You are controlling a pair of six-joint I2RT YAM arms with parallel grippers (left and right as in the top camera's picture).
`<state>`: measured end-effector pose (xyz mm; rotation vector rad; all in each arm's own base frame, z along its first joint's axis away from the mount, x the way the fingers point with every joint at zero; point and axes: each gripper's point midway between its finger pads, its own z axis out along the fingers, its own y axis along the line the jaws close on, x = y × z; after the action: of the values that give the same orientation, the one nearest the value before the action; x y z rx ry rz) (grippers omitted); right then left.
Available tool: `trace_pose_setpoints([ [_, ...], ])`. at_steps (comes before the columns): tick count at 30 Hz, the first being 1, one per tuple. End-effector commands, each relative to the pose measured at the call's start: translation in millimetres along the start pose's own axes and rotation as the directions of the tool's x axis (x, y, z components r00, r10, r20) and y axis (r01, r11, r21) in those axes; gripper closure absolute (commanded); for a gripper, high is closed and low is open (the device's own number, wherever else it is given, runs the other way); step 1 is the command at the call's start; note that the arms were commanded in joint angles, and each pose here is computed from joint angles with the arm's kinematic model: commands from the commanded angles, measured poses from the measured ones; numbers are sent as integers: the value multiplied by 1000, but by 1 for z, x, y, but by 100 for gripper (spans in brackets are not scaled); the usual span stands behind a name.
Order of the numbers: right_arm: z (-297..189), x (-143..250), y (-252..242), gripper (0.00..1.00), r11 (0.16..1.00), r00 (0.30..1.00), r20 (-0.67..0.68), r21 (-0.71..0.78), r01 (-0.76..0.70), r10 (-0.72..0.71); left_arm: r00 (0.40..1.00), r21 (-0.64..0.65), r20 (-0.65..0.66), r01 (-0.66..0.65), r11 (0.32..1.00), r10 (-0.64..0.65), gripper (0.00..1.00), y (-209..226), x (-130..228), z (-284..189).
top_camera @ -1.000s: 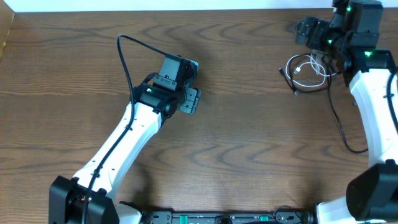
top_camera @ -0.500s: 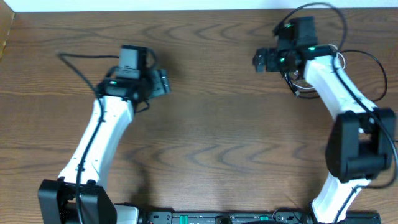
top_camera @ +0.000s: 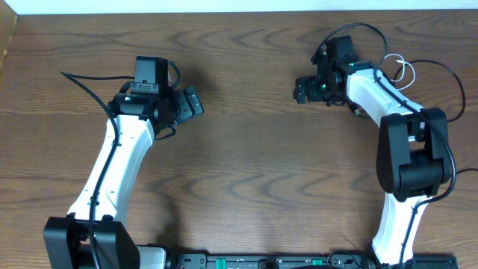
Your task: Untangle cables
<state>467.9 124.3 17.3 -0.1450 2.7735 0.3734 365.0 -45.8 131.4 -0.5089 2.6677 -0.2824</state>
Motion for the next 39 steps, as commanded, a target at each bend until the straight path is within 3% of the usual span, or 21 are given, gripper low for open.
trace_pose_setpoints([
  [1, 1, 2, 3, 1, 1000, 1000, -8, -5, 8, -8, 1000, 7, -5, 6, 1000, -6, 2, -1, -1, 0],
  [29, -6, 1, -3, 1, 999, 1000, -1, 45, 16, -16, 1000, 7, -5, 6, 1000, -6, 2, -1, -1, 0],
  [35, -75, -30, 26, 1, 984, 973, 166, 93, 150, -164, 1000, 7, -5, 6, 1000, -6, 2, -1, -1, 0],
  [39, -155, -57, 58, 1, 951, 877, 370, 169, 261, -306, 1000, 7, -5, 6, 1000, -6, 2, -1, -1, 0],
])
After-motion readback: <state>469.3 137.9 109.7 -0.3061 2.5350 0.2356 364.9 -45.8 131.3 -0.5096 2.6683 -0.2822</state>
